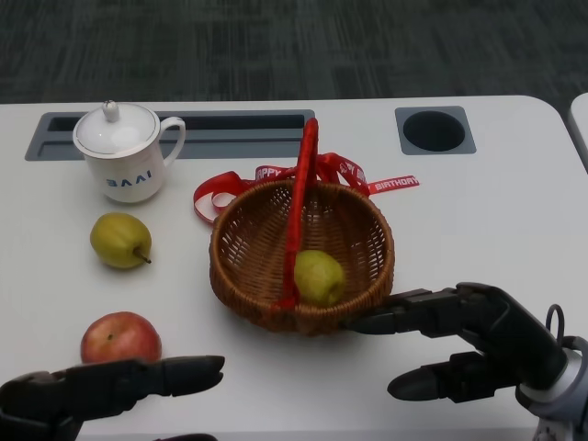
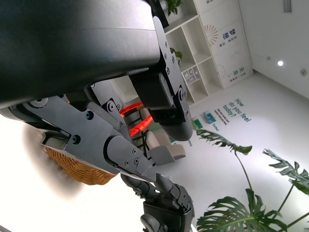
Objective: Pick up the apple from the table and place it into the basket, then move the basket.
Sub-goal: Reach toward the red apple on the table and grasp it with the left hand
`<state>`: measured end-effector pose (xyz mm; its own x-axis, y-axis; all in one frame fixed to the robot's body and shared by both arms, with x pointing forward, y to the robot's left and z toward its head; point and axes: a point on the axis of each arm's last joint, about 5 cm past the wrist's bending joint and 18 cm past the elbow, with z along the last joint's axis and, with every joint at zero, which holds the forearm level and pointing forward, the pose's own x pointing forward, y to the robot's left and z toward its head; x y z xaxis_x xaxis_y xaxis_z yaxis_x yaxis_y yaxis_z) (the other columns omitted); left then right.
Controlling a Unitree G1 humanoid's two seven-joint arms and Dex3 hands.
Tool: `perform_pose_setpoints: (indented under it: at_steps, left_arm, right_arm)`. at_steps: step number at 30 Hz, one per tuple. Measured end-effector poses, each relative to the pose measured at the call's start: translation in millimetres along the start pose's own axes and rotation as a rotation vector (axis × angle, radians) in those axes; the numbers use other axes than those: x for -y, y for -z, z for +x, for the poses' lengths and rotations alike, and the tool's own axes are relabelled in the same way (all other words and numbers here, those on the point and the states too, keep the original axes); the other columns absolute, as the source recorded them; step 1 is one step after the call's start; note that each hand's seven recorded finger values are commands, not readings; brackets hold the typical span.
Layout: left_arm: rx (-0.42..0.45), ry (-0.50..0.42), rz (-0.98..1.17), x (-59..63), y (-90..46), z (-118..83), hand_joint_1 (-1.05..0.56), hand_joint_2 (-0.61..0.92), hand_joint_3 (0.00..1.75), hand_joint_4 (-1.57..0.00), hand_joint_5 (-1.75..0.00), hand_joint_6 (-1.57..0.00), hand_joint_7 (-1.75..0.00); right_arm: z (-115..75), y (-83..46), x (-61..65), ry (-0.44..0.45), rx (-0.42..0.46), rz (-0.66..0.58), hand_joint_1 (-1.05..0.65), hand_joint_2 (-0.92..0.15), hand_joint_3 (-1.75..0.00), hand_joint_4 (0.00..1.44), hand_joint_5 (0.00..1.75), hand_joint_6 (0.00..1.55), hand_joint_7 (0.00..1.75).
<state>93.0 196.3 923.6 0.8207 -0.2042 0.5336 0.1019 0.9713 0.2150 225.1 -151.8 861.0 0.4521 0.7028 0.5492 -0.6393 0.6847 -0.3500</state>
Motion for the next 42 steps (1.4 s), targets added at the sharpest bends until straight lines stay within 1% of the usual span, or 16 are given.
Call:
perform_pose_setpoints:
  at_steps: [2,4,8,11,16,20,23,26,30,37,42]
  left_arm:
    - [-0.004,-0.004,0.08,-1.3,-0.8,0.0,-0.51,0.7,0.0,-0.68,0.0,-0.65,0.0]
    - [-0.012,-0.014,0.158,-2.9,-1.2,-0.4,-0.59,0.7,0.0,-0.55,0.0,-0.54,0.0]
    - [-0.039,-0.038,0.308,-7.5,2.0,-2.3,-0.68,0.7,0.0,-0.37,0.0,-0.38,0.0]
    - [-0.075,-0.062,0.382,-11.2,13.0,-3.3,-0.68,0.68,0.0,-0.3,0.0,-0.31,0.0]
    - [-0.129,-0.102,0.452,-14.8,40.3,-3.1,-0.72,0.69,0.0,-0.27,0.0,-0.32,-0.01]
    - [-0.189,-0.108,0.505,-16.0,62.6,-3.1,-0.72,0.71,0.01,-0.26,0.0,-0.31,0.0]
    - [-0.24,-0.103,0.517,-15.3,78.2,-2.7,-0.72,0.71,0.01,-0.26,0.0,-0.3,0.0]
    - [-0.29,-0.097,0.499,-11.5,92.3,-1.6,-0.72,0.72,0.01,-0.27,-0.01,-0.3,0.0]
    - [-0.35,-0.079,0.484,-6.0,107.1,-0.4,-0.72,0.73,0.01,-0.3,-0.01,-0.31,0.0]
    - [-0.444,-0.08,0.436,7.4,131.9,-0.7,-0.65,0.71,0.0,-0.37,-0.03,-0.36,-0.02]
    - [-0.489,-0.083,0.427,12.9,143.0,-0.9,-0.62,0.72,0.0,-0.39,-0.02,-0.39,-0.02]
  right_arm:
    - [0.5,-0.1,0.0,0.0,0.003,-0.003,-0.3,-0.88,0.0,0.84,0.0,0.77,0.0]
    - [0.8,0.0,-0.2,0.001,0.005,-0.003,-0.3,-0.88,0.0,0.84,0.0,0.77,0.0]
    - [1.0,0.1,-0.3,0.001,0.005,-0.001,-0.29,-0.88,0.0,0.83,0.0,0.77,0.0]
    - [1.4,0.4,-0.4,0.0,0.004,0.004,-0.29,-0.88,0.0,0.83,0.0,0.77,0.0]
    - [2.2,0.9,-0.4,0.0,0.002,0.012,-0.29,-0.88,0.0,0.84,0.0,0.77,0.0]
    - [3.0,1.1,-0.3,0.0,0.004,0.012,-0.29,-0.88,0.0,0.83,0.0,0.77,0.0]
    - [3.0,1.0,0.0,-0.003,0.004,0.012,-0.3,-0.88,0.0,0.82,0.0,0.77,0.0]
    - [3.0,0.8,0.4,-0.006,0.004,0.012,-0.3,-0.88,0.0,0.82,0.0,0.77,0.0]
    - [3.1,0.5,0.8,-0.006,0.005,0.01,-0.29,-0.88,0.0,0.82,0.0,0.77,0.0]
    - [2.8,-0.1,1.4,-0.008,0.005,0.013,-0.3,-0.89,0.0,0.83,0.01,0.78,0.0]
    - [2.0,-0.5,0.3,-0.006,0.005,0.014,-0.3,-0.89,0.0,0.84,0.0,0.79,0.01]
